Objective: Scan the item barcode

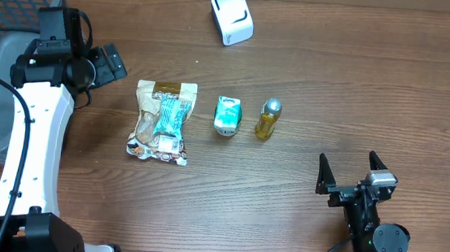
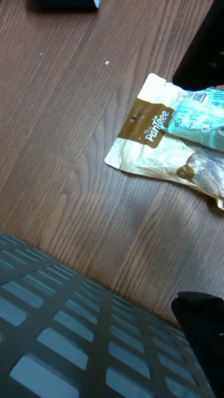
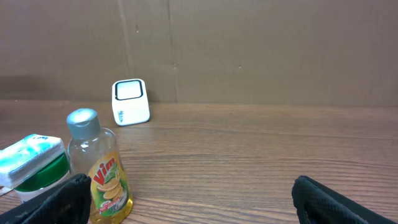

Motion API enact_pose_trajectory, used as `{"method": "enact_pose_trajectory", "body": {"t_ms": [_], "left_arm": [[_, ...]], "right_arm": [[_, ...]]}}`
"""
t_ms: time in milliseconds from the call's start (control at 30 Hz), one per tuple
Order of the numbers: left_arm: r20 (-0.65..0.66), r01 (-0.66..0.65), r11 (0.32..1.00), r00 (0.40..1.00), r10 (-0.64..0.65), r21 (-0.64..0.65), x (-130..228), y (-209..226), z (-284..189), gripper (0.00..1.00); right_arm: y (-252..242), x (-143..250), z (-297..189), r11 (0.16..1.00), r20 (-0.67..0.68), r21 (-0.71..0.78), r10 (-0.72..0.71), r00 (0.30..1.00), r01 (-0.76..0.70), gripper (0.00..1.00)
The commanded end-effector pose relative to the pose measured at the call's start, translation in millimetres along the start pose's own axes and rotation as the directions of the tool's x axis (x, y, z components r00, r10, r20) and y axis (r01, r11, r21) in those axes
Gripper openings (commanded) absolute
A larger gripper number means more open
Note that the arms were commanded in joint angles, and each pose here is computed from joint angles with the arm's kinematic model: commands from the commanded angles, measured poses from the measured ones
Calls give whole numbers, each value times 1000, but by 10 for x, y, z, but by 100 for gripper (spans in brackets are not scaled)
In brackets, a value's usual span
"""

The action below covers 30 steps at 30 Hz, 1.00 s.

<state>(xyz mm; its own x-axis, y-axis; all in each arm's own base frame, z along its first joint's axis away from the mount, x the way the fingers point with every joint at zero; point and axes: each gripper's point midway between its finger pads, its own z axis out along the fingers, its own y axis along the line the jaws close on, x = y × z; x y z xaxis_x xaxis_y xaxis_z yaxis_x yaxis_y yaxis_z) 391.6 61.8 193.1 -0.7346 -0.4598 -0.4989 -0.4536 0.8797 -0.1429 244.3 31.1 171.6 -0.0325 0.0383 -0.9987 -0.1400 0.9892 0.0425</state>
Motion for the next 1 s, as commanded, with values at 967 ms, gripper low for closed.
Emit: {"method": "enact_pose_trajectory", "body": {"t_ms": [967], "left_arm": [[11, 5, 1000, 1000, -5, -8, -48, 36, -2, 99]], "right_arm": [[123, -1266, -443, 969, -23, -23, 244, 970, -244, 100]]}}
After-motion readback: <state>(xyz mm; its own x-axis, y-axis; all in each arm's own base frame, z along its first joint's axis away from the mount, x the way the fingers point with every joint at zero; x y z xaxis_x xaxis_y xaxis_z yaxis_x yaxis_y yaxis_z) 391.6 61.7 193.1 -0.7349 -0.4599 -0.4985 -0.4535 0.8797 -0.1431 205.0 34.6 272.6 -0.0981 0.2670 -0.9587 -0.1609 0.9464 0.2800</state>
